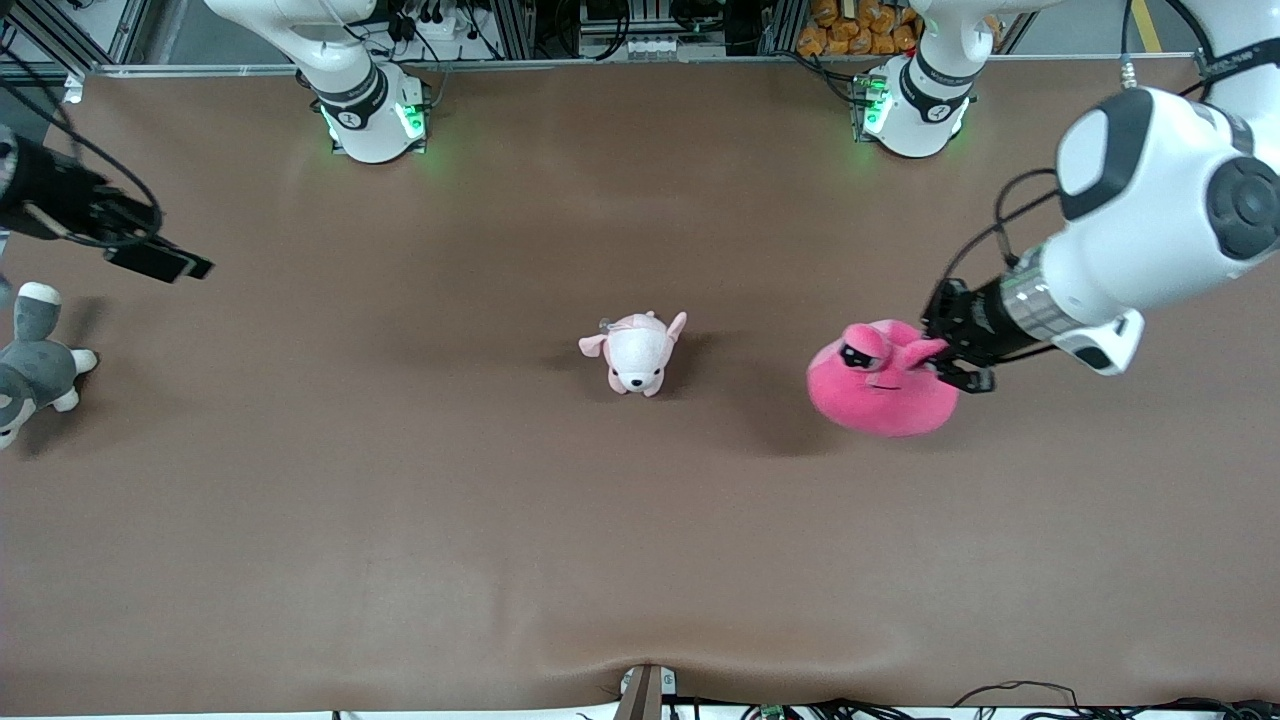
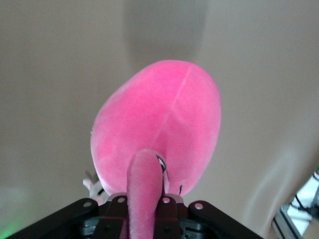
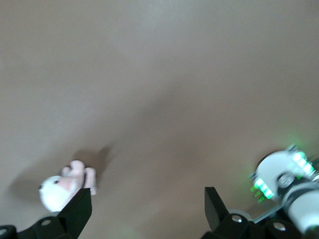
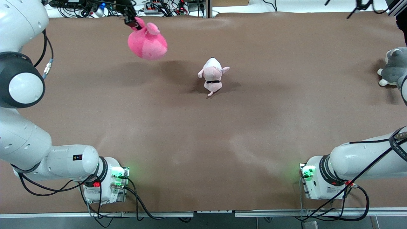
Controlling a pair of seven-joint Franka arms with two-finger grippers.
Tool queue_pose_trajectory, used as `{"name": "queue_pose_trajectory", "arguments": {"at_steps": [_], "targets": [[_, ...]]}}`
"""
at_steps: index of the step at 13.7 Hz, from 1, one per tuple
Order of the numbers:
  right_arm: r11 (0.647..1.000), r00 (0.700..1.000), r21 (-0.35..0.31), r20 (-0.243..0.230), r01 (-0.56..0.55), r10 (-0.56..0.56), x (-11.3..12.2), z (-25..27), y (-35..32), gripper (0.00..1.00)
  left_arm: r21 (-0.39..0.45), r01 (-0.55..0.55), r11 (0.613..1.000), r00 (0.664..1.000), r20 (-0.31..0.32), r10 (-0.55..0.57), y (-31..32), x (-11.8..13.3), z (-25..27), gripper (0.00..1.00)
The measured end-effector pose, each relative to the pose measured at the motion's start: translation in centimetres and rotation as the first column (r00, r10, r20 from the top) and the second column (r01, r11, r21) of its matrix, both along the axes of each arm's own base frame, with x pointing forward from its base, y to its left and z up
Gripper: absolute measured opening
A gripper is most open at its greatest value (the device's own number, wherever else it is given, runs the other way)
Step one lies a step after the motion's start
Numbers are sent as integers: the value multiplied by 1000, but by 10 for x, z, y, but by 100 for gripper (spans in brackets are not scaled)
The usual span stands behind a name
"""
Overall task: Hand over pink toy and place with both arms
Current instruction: 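Carry the pink toy with the left gripper toward the right gripper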
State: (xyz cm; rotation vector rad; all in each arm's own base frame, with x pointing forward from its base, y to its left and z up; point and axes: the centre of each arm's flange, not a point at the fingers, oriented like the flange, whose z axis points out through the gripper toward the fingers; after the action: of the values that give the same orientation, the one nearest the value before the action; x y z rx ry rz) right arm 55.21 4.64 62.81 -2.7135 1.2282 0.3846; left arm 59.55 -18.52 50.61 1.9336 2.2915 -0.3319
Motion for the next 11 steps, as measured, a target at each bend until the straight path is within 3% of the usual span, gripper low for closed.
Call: {"name": "queue_pose_trajectory", "arguments": {"at_steps": [2, 5, 7, 11], "targets": [[985, 985, 28, -9, 173, -173, 7, 1, 34, 100, -37, -6, 999, 1000, 10, 7, -35, -7, 19, 13], [922, 926, 86, -35, 376, -375, 14, 1, 105, 100, -104, -21, 994, 1000, 6, 21, -92, -16, 41, 13], [864, 870, 105, -42, 493, -492, 16, -3, 162, 100, -138, -31, 990, 999, 11, 33, -132, -23, 57, 13], [713, 722, 116, -103, 692, -684, 7, -15, 254, 100, -192, -21, 981, 999, 30, 27, -200, -47, 72, 13]]}}
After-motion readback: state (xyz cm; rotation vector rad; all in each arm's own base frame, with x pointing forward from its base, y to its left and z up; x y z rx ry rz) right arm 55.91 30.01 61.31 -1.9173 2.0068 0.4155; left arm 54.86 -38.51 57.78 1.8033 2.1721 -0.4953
